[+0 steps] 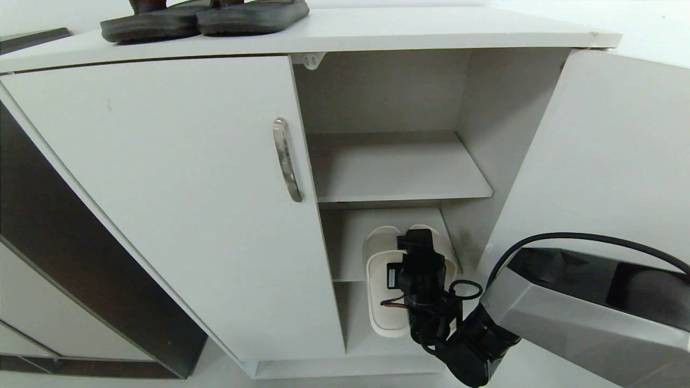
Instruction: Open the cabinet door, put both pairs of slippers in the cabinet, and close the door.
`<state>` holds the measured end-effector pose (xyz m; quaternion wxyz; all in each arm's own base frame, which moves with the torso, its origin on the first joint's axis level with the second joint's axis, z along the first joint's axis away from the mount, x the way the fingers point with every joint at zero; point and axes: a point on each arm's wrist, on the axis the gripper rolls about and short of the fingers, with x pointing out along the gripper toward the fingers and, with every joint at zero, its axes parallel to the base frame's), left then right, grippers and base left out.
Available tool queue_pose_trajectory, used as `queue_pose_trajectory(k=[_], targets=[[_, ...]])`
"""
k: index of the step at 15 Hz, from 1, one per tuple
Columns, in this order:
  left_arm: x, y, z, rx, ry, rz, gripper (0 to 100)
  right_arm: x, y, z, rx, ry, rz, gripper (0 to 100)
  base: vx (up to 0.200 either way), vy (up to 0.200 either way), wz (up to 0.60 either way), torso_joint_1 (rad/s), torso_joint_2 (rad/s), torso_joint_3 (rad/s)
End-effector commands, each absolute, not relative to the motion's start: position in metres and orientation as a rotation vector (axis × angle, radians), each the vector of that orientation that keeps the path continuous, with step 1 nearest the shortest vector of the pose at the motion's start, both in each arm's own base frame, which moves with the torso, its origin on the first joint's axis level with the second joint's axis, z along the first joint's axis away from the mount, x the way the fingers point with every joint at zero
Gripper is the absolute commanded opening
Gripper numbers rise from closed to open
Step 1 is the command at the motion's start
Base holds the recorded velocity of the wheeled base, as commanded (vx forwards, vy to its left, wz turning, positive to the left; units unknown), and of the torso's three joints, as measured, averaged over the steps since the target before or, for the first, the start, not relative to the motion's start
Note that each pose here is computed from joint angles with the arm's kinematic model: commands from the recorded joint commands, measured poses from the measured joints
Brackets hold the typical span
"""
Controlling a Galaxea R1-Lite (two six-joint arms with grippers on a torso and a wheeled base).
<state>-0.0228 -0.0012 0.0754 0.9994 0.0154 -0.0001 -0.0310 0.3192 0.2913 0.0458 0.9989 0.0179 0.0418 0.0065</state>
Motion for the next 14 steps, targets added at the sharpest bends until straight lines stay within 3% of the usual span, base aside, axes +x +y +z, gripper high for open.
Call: queue_pose_trajectory(k=[1, 8, 14], targets=[[-0.023, -0.001, 0.075, 0.031, 0.002, -0.063, 0, 0.327, 0.294, 0.04, 0.03, 0.078, 0.005, 0, 0.0, 0.0, 0.0, 0.0, 0.0, 0.0], [-0.023, -0.001, 0.075, 0.031, 0.002, -0.063, 0, 0.376, 0.298, 0.035, 0.037, 0.006, -0.028, 0, 0.0, 0.0, 0.0, 0.0, 0.0, 0.0], [-0.023, -0.001, 0.075, 0.031, 0.002, -0.063, 0, 0.41, 0.302, 0.062, 0.045, -0.005, 0.003, 0, 0.0, 0.0, 0.0, 0.0, 0.0, 0.0]])
